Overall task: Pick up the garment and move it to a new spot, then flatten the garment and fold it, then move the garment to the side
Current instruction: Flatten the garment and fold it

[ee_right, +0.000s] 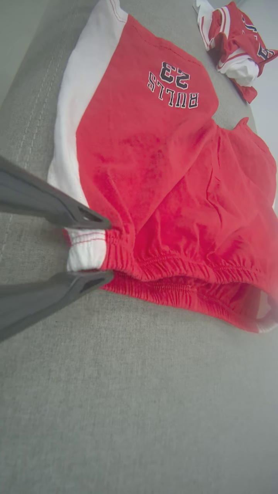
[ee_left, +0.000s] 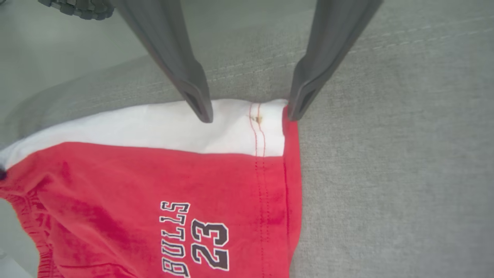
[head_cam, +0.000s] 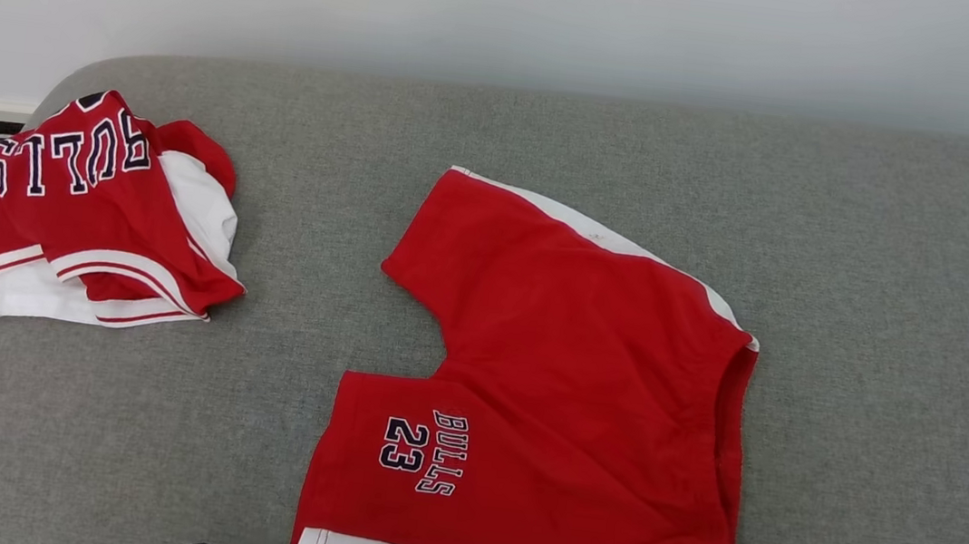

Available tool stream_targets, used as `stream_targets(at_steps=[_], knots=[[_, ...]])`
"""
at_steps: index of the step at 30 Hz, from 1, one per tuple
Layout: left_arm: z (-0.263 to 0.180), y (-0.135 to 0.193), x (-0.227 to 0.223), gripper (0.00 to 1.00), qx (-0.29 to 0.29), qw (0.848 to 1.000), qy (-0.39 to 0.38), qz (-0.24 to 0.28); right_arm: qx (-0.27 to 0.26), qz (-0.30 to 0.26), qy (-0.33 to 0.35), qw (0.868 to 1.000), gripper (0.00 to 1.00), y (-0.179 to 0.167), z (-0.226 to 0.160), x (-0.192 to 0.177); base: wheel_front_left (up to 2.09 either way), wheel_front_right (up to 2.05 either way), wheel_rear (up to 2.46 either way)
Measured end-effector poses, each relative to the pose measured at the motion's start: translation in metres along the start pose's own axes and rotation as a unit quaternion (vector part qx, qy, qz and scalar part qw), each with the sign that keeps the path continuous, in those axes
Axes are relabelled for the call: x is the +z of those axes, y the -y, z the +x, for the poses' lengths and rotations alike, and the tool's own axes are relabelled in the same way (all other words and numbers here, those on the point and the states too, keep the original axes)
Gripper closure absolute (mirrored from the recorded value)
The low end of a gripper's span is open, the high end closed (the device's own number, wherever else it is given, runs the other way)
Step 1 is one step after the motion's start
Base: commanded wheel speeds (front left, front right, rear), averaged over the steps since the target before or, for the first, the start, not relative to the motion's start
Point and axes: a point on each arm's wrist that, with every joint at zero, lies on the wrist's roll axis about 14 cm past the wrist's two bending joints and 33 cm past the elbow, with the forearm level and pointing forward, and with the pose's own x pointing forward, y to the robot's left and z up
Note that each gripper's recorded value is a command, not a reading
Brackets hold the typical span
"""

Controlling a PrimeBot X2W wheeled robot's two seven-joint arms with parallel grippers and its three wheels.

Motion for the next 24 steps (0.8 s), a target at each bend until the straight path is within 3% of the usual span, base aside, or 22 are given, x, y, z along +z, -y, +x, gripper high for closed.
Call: stream_targets(at_steps=[1,3,4,15,24], knots=[[0.001,0.001,-0.003,0.32,-0.003,1.0,-0.005,-0.006,0.001,0.0,-0.001,1.0,1.0,0.0,0.001,0.0,0.0,0.0,0.0],[0.003,0.0,-0.005,0.72,-0.005,1.0,-0.011,-0.01,0.001,-0.001,-0.004,1.0,1.0,0.001,0.002,-0.001,0.0,0.0,0.0],[0.004,0.0,-0.005,0.97,-0.004,1.0,-0.011,-0.011,0.001,-0.002,-0.005,1.0,1.0,0.002,0.003,-0.002,0.0,0.0,0.0],[0.011,0.001,0.003,1.0,-0.011,1.0,0.001,-0.018,0.0,0.001,0.0,1.0,1.0,0.004,0.005,0.002,0.0,0.0,0.0],[0.011,-0.002,0.054,1.0,-0.016,0.997,0.071,-0.02,0.004,-0.005,0.037,0.999,1.0,0.006,0.01,0.027,0.0,0.0,0.0]])
